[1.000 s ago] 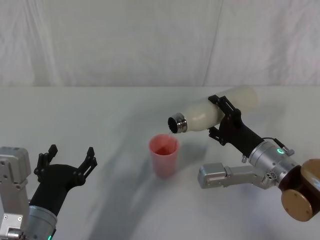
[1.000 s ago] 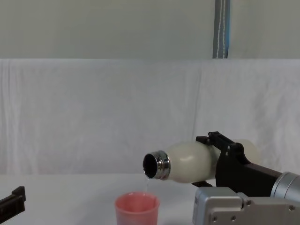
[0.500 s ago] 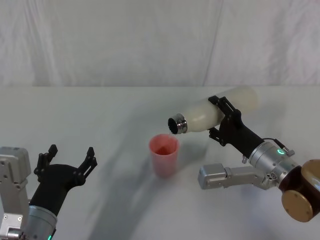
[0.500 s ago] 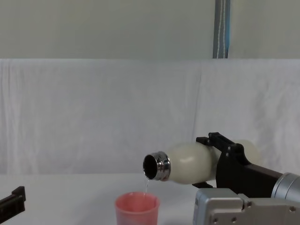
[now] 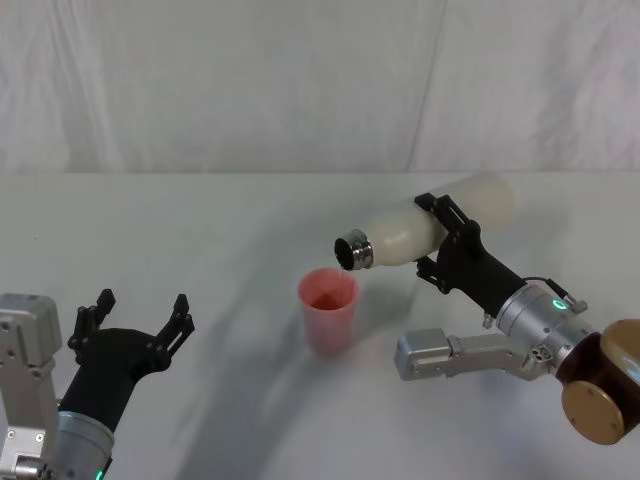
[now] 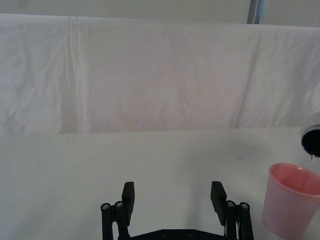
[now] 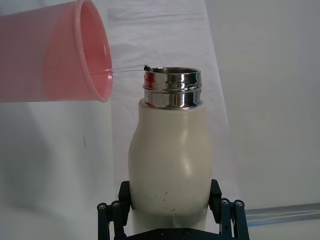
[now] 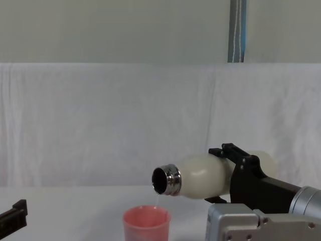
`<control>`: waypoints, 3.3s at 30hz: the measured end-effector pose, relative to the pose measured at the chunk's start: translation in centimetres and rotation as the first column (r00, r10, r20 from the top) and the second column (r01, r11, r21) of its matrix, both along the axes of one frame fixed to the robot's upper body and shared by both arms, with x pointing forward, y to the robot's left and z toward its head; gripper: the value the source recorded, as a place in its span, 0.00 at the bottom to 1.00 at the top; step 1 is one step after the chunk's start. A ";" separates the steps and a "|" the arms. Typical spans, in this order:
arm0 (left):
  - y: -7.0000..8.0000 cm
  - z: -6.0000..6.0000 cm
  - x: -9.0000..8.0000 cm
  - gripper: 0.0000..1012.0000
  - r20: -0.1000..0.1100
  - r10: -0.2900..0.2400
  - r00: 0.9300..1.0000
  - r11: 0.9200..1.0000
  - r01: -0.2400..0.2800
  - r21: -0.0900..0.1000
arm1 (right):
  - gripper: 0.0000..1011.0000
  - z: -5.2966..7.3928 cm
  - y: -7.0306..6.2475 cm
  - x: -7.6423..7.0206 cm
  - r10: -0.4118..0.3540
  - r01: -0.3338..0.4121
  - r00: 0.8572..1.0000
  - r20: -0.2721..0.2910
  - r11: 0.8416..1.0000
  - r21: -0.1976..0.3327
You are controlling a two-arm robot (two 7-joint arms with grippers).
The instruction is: Grasp the thermos with one hand and pour water into the cup lid.
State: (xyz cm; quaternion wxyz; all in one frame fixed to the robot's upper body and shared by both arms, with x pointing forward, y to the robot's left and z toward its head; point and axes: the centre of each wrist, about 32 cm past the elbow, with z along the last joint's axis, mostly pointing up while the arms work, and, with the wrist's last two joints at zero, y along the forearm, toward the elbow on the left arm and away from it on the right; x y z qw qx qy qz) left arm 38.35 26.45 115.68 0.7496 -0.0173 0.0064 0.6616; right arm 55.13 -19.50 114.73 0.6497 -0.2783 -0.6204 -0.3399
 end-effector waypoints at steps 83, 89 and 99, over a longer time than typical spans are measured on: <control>0.0 0.0 0.0 0.99 0.000 0.000 1.000 1.000 0.000 0.000 | 0.94 3.8 -2.1 -7.0 0.231 0.446 0.793 -0.564 0.410 0.796; 0.0 0.0 0.0 0.99 0.000 0.000 1.000 1.000 0.000 0.000 | 0.94 3.9 -1.7 -6.8 0.240 0.474 0.783 -0.574 0.368 0.800; 0.0 0.0 0.0 0.99 0.000 0.000 1.000 1.000 0.000 0.000 | 0.94 3.9 -1.1 -6.6 0.285 0.481 0.773 -0.568 0.321 0.816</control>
